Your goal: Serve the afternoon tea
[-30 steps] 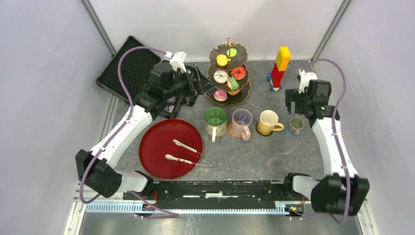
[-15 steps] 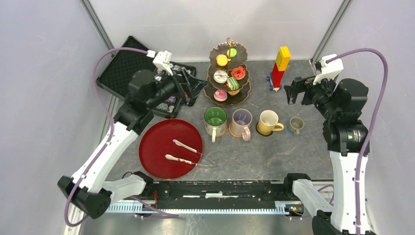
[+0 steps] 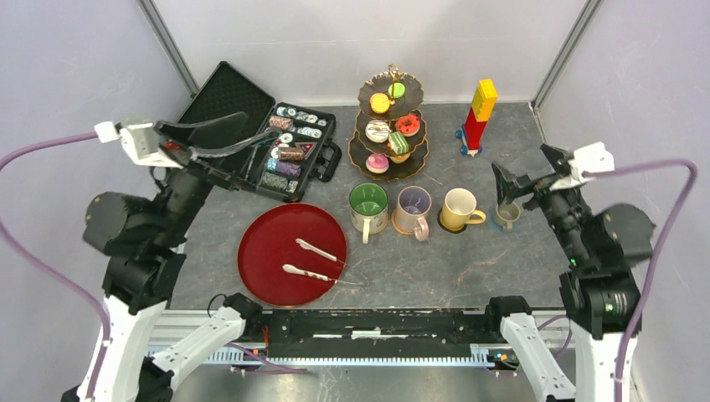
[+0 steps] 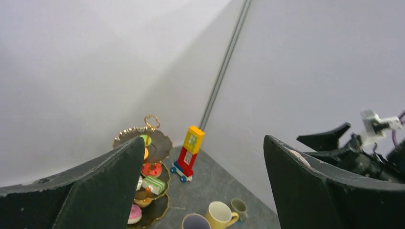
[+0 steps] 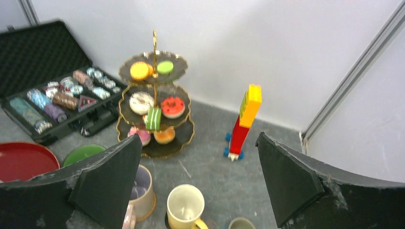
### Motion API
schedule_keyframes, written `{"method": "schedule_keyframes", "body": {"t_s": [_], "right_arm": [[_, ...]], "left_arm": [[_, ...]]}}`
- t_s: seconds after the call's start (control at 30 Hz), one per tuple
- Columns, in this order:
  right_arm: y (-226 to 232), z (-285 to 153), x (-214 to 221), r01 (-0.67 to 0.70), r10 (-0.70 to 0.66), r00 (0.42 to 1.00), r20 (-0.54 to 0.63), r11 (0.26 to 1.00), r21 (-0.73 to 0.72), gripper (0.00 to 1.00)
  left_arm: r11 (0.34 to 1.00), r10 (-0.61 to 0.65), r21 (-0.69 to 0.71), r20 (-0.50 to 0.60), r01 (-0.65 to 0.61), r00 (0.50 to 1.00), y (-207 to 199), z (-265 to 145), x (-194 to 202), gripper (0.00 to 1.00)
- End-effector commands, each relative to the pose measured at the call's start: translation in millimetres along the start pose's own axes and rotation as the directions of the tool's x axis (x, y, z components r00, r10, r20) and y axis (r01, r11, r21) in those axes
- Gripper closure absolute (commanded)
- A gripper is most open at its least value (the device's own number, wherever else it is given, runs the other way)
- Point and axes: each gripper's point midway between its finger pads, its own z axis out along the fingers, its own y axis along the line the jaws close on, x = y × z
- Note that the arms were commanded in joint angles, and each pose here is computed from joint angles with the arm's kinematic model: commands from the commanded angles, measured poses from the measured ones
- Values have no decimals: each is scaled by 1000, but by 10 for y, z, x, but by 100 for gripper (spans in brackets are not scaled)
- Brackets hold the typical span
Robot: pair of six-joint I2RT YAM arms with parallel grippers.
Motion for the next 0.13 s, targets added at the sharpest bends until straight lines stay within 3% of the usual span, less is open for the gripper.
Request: {"method": "schedule_keyframes", "body": {"t_s": [0.0, 0.1], "right_arm": [[46, -185, -474, 4, -4, 976, 216, 1000, -1, 2], [47, -208, -464, 0, -1, 977, 214, 1000, 3, 2]], "left_arm": [[994, 91, -62, 22, -89, 996, 105, -74, -112, 0], [993, 95, -72, 17, -94, 995, 120, -116, -108, 0]]}}
